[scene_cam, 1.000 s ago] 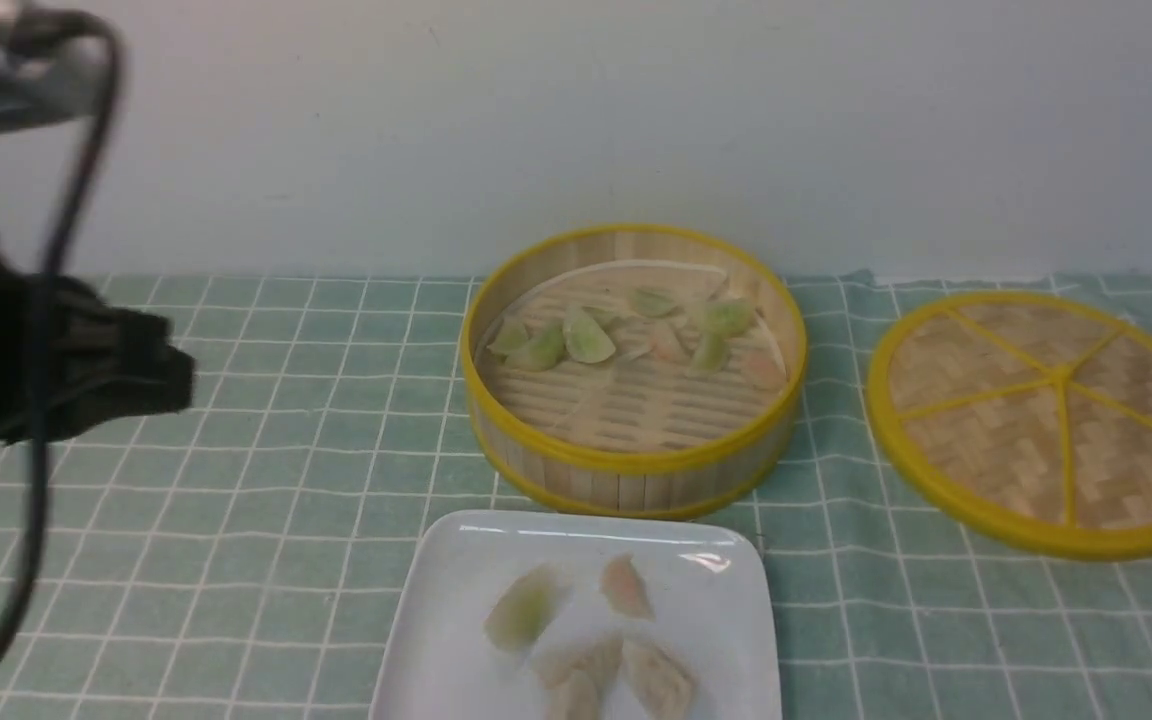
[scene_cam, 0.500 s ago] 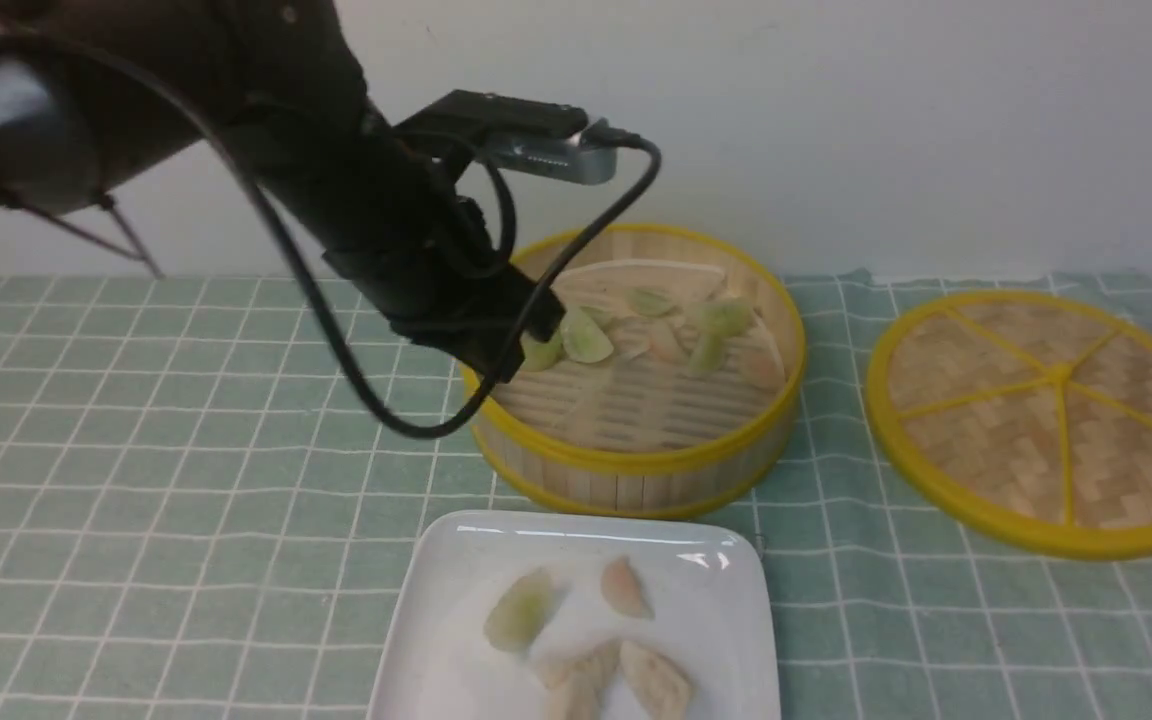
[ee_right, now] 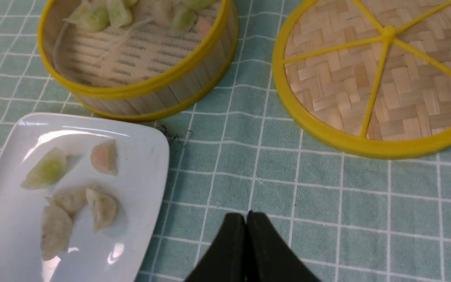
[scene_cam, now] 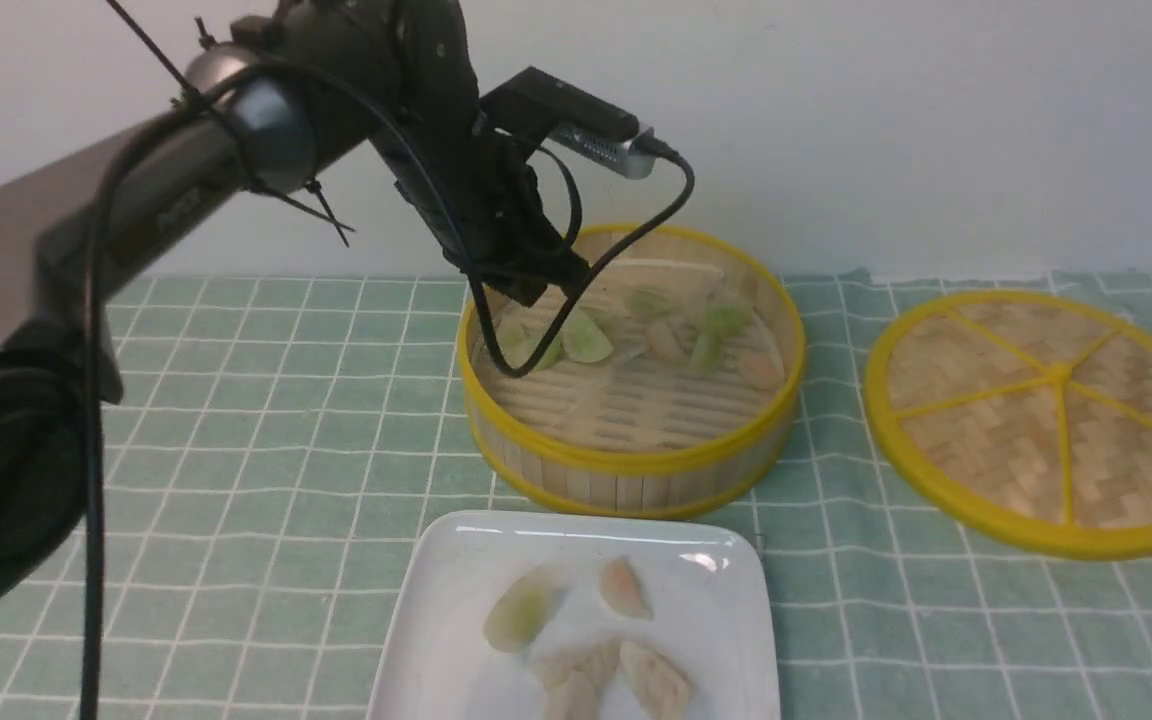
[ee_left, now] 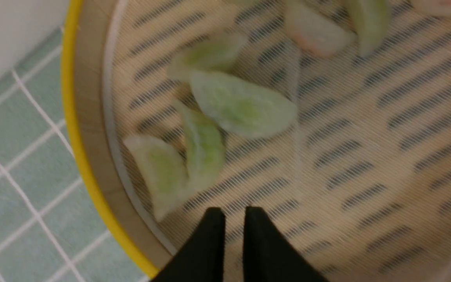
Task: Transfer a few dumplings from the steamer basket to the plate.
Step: Use the left arm to grab a dumpling from the steamer
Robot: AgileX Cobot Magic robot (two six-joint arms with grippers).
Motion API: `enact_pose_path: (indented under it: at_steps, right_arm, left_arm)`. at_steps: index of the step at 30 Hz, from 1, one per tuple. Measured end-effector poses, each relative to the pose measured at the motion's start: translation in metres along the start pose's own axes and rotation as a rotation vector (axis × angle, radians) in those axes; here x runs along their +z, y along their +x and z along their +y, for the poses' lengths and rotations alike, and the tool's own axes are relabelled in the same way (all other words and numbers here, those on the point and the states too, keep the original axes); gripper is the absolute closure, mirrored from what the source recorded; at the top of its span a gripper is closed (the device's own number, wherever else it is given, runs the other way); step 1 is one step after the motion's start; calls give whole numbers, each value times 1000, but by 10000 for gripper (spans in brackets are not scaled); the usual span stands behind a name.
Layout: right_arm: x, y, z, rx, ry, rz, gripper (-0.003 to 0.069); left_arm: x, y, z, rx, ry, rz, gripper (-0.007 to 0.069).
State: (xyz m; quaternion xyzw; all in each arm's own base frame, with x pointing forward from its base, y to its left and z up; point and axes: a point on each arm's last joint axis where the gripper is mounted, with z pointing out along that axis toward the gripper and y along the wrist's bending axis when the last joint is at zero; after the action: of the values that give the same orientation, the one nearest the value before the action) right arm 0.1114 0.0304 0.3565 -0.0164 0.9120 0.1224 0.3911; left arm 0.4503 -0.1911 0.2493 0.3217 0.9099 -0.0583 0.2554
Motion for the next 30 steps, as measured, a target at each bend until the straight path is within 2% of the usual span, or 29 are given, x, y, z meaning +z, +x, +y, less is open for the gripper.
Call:
enact_pose_path:
  at_steps: [1,2,4,5,6,9,12,15,19,20,22,24,30]
  right_arm:
    - [0,0,0,2,0,0,673]
    - [0,0,0,7,0,2,673]
    - [0,0,0,30,1,4,673]
    - [0,0,0,32,1,4,673]
    - [0,0,0,36,1,5,673]
    - [0,1,0,42,2,14,673]
    - [0,2,0,45,4,24,673]
    - [0,3,0,45,5,35,673]
    - [0,4,-1,45,7,44,673]
    - [0,4,-1,45,7,44,673]
    - [0,5,-1,45,8,51,673]
    - [0,5,-1,45,8,52,673]
    - [0,7,-1,45,12,74,673]
  left_arm:
    - [1,0,0,0,0,3,503]
    - [7,0,1,2,-7,-14,456]
    - [28,1,3,4,-17,-28,306]
    - [30,2,3,4,-18,-28,295]
    - [38,3,4,3,-18,-26,234]
    - [58,11,3,1,-8,10,122]
    - [71,16,3,18,-1,36,99]
    - [77,16,3,41,-5,22,124]
    - [80,16,1,57,-4,20,256]
    - [81,16,0,57,-2,23,265]
    - [83,17,-1,76,-11,35,411]
    - [82,17,-1,76,-10,37,465]
    - [70,11,-9,65,28,124,461]
